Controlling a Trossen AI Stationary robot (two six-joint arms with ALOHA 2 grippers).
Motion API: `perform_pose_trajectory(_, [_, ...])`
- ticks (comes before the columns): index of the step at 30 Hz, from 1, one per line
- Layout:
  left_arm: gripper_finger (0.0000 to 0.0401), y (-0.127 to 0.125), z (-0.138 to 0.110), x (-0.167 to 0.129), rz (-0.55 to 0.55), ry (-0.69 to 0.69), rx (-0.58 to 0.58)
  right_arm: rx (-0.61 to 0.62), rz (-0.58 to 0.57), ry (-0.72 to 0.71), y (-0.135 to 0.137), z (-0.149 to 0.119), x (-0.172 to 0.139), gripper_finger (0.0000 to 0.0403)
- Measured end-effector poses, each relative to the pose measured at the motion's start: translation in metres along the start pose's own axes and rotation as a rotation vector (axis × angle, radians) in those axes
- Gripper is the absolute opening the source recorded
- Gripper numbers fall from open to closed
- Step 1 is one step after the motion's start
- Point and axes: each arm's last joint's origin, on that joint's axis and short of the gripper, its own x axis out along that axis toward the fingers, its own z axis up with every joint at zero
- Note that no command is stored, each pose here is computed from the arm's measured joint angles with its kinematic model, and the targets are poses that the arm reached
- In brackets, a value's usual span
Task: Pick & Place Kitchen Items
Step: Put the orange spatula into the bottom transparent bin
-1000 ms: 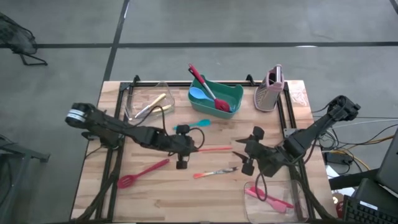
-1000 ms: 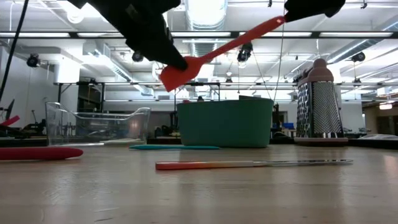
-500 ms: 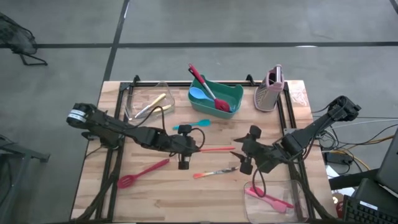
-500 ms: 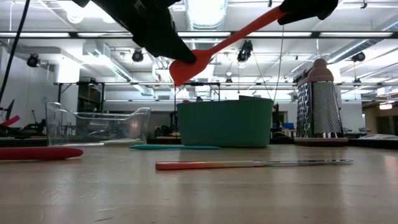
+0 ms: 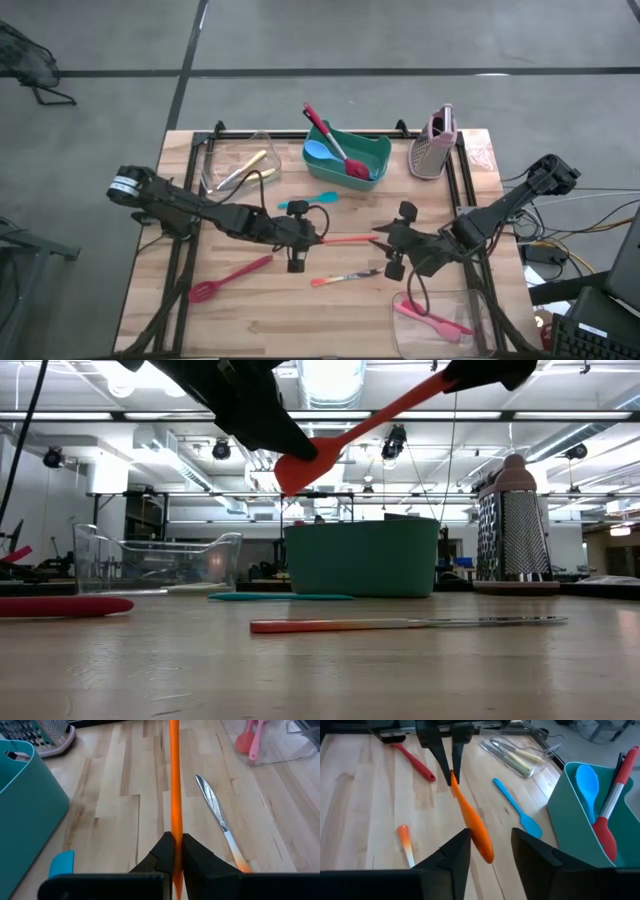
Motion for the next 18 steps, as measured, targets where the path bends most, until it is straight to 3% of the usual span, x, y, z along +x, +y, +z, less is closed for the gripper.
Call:
perform_pose_trajectory(13, [0.0019, 0.0004, -0.0009, 0.0001, 0.005, 0.003, -0.001, -0.029, 0.003, -0.007, 0.0003, -0.0010, 0.0015, 0.0049])
perform_pose_trajectory(18, [0.0019, 0.0003, -0.0012, 0.0001, 0.004, 0.004, -0.001, -0.027, 0.016, -0.031, 0.0017, 0.0019, 0.0014, 0.0037])
